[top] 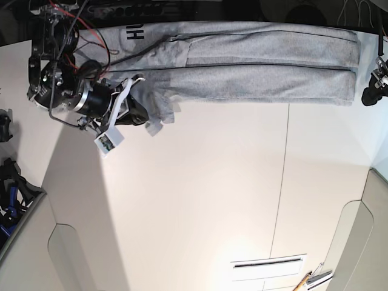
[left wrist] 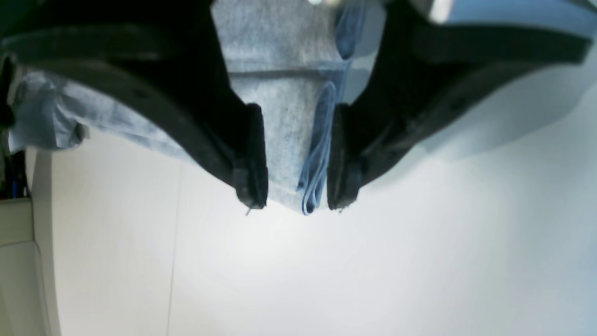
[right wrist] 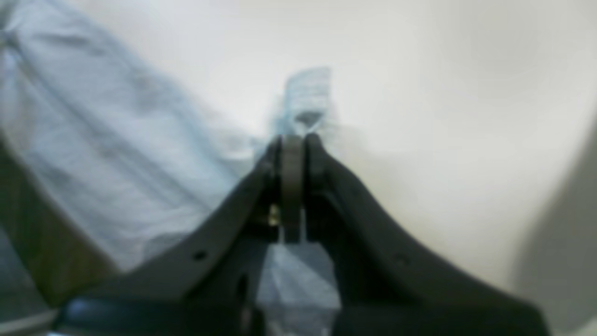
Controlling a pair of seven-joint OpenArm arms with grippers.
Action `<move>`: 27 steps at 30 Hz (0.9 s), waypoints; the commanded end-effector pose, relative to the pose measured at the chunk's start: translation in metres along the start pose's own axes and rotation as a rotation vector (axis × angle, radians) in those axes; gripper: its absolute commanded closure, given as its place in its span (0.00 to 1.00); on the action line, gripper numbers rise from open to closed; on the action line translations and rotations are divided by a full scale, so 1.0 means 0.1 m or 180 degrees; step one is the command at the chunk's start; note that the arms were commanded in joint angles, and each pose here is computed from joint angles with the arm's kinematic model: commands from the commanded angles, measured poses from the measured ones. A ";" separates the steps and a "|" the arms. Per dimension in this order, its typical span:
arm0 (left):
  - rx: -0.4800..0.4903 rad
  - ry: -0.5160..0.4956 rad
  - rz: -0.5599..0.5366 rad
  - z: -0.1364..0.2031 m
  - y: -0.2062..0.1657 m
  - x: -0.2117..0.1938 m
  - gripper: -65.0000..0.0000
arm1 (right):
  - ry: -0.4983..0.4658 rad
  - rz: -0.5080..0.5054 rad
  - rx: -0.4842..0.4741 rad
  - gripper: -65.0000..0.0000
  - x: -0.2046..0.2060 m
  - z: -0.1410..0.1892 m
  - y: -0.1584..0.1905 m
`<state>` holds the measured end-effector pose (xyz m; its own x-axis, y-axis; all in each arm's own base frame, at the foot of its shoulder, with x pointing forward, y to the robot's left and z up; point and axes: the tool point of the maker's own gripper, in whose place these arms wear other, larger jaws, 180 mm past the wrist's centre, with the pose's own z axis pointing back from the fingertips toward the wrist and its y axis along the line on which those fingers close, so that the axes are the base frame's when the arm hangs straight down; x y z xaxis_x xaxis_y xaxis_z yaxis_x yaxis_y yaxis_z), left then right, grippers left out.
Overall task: Fold the T-shirt properly
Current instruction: 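Hold the left gripper still and drag the right gripper's edge along the shirt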
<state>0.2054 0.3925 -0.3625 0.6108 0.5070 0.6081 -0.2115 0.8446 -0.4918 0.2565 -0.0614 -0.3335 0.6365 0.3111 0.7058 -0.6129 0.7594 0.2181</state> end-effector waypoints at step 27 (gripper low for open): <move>-0.0051 -0.0177 -0.0094 0.05 -0.05 0.20 0.62 | 0.0383 -0.0344 0.0332 0.75 -0.81 0.33 0.82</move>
<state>0.2060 0.3924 -0.3624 0.6042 0.5107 0.6116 -0.2123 0.8430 -0.4942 0.1353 -0.0455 -0.3588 0.7676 0.3145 0.5585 -0.5668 0.7399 0.3623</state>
